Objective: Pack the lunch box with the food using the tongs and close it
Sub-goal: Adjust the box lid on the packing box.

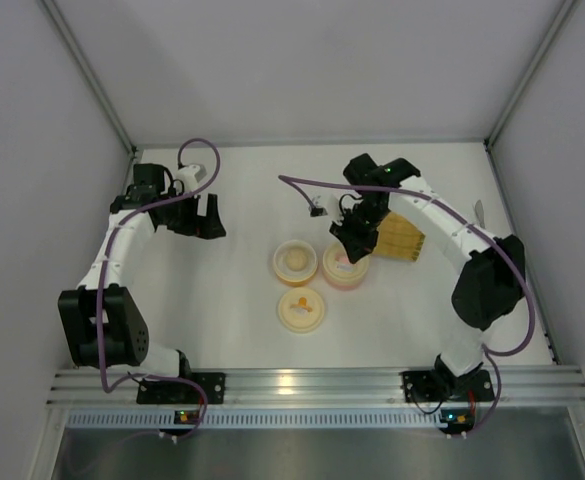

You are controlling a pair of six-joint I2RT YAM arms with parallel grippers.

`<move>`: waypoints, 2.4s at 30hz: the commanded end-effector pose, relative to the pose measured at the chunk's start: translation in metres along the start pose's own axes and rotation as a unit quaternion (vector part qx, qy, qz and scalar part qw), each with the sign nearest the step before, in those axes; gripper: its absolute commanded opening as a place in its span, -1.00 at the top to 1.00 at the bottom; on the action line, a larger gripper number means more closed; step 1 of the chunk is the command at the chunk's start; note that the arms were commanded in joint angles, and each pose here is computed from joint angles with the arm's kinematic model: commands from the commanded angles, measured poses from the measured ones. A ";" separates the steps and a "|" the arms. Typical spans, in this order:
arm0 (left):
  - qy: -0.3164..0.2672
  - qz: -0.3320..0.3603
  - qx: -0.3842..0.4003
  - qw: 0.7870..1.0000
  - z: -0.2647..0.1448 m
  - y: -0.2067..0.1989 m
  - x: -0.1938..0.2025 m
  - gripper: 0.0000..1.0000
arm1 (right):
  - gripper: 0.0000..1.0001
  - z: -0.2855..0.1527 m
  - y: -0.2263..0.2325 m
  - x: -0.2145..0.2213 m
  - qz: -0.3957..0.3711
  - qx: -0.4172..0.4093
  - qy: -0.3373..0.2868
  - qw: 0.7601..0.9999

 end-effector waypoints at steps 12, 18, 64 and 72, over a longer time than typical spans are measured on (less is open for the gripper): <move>-0.017 0.016 -0.006 1.000 -0.008 0.001 -0.011 -0.96 | 0.95 0.033 -0.042 -0.006 0.085 -0.107 -0.014 0.990; -0.015 0.013 -0.004 1.000 -0.003 0.002 -0.009 -0.96 | 0.94 0.042 -0.057 -0.008 0.107 -0.111 -0.020 0.988; -0.033 0.015 -0.020 0.999 -0.020 -0.004 -0.016 -0.96 | -0.87 0.038 -0.030 -0.015 -0.006 0.189 -0.050 0.981; -0.036 0.020 -0.027 0.999 -0.021 -0.003 -0.017 -0.96 | -0.79 0.049 -0.041 -0.024 -0.004 0.198 -0.057 0.978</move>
Point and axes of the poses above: each gripper's point midway between its finger pads, its own z axis out along the fingers, its own y axis along the line the jaws close on, x = y × z, the point moved 5 cm from there along -z, back along the fingers, and after that the axes turned 12 degrees about z, right-handed, at the moved point
